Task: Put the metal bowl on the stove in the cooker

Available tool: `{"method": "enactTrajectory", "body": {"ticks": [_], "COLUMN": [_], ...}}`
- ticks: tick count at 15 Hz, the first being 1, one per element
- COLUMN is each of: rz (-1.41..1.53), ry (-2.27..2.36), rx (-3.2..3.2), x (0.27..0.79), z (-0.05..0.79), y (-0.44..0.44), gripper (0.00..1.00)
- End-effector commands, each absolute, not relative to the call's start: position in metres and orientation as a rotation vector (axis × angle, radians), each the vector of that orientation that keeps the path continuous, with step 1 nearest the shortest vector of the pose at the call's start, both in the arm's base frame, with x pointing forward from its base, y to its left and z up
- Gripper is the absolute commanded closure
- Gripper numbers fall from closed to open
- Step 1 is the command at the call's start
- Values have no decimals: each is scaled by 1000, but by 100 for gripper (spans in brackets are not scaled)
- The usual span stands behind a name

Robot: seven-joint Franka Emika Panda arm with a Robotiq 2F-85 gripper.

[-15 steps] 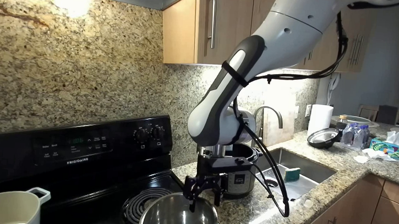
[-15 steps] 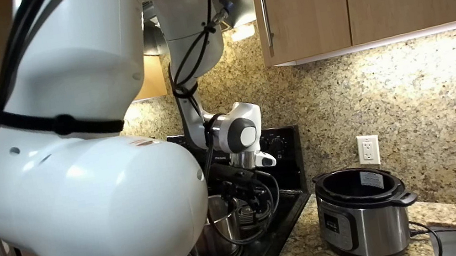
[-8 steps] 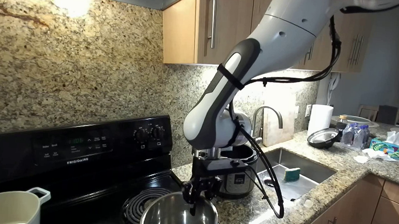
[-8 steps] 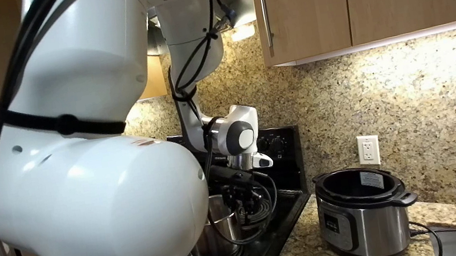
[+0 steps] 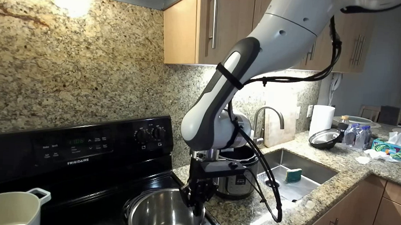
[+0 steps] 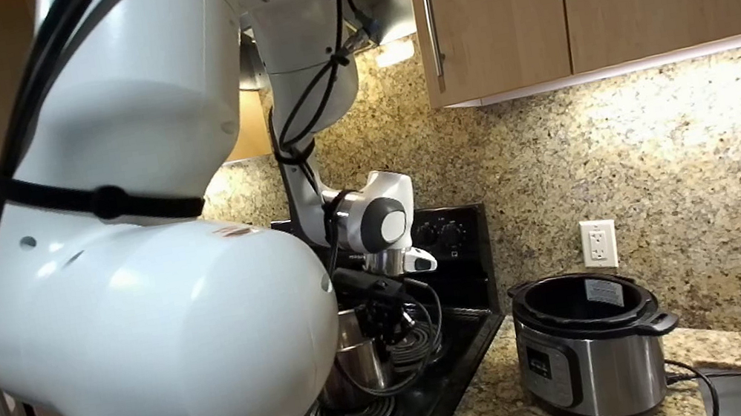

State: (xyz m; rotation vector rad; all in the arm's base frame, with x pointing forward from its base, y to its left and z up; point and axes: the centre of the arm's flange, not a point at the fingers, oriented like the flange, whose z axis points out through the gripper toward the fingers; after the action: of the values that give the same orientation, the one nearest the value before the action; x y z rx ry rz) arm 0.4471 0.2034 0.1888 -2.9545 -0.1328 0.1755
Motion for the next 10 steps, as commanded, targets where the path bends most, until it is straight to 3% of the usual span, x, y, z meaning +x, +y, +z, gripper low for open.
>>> {"method": "enactTrajectory", "body": {"ticks": [1, 10], "rz": [113, 14], "ry": [-144, -108], "rx": [-2899, -2843], "x": [434, 414], "z": [198, 221], "y": [198, 187], "gripper": [98, 99]}}
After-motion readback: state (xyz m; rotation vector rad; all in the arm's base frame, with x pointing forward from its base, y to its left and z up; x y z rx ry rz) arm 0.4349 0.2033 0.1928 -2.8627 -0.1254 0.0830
